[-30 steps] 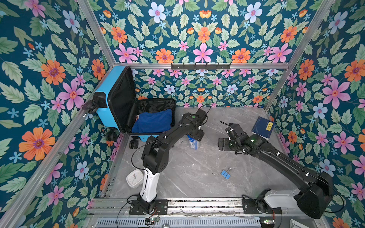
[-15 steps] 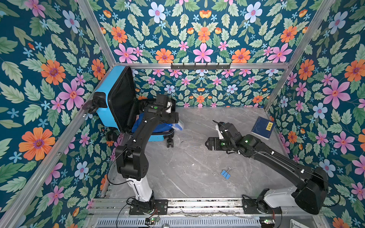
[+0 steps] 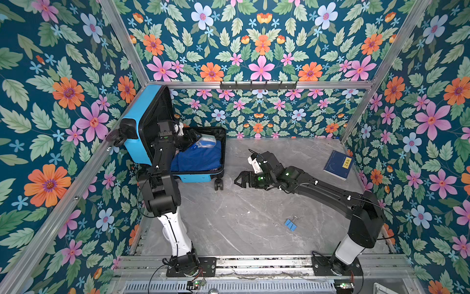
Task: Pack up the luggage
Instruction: 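Lift the container into the suitcase with the left gripper while the right withdraws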
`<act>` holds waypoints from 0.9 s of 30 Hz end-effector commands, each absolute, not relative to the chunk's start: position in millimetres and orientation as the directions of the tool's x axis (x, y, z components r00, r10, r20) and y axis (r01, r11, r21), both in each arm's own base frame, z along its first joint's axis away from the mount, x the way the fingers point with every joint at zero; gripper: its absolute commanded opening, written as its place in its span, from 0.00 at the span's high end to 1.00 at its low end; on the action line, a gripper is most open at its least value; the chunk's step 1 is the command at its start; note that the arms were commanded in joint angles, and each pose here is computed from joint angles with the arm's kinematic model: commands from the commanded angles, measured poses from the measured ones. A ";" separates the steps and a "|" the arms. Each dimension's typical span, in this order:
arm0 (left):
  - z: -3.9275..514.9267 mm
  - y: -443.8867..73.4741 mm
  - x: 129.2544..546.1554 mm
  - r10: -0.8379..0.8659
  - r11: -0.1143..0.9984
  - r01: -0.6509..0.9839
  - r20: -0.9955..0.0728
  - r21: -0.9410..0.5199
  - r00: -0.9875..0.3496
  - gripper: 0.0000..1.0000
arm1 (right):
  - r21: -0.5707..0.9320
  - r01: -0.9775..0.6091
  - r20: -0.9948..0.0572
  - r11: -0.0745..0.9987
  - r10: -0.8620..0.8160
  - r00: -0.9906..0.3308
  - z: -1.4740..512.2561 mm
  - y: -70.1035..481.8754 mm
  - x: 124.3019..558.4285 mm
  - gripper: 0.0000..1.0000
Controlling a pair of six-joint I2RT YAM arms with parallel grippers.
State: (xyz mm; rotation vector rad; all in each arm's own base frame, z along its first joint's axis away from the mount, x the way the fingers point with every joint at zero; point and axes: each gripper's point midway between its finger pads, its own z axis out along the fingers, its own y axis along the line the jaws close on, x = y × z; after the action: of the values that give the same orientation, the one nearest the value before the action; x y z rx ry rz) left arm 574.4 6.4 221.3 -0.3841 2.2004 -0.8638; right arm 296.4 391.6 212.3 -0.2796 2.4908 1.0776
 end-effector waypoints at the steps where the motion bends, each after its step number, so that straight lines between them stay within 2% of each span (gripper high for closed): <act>1: 247.8 5.3 602.0 -0.561 0.624 0.101 -0.534 -0.775 -0.633 0.39 | 0.651 -0.334 -0.437 0.682 -0.023 -0.899 210.9 392.7 297.1 0.03; 6: 231.7 19.8 631.4 -0.640 0.520 0.101 -0.466 -0.848 -0.611 0.39 | 0.640 -0.331 -0.431 0.694 -0.032 -0.902 207.5 390.3 295.9 0.03; 16: 191.2 29.6 668.8 -0.698 0.435 0.056 -0.376 -0.899 -0.609 0.35 | 0.617 -0.323 -0.434 0.717 -0.032 -0.900 205.9 380.7 292.4 0.03; 18: 186.4 31.2 670.8 -0.708 0.427 0.044 -0.365 -0.903 -0.605 0.30 | 0.615 -0.320 -0.434 0.721 -0.030 -0.900 204.7 379.1 291.7 0.03; 25: 182.3 37.5 671.1 -0.725 0.447 0.006 -0.367 -0.894 -0.583 0.00 | 0.618 -0.313 -0.431 0.721 -0.022 -0.902 203.2 377.6 291.2 0.03; 27: 183.3 41.1 670.5 -0.732 0.462 -0.009 -0.375 -0.887 -0.569 0.00 | 0.620 -0.314 -0.432 0.719 -0.022 -0.902 204.0 377.3 290.5 0.03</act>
State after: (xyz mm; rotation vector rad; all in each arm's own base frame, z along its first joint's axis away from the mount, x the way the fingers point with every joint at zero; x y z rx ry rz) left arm 667.0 35.2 165.4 -0.6605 1.9671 -1.2110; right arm 290.1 378.0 200.0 -0.2656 2.5411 1.0112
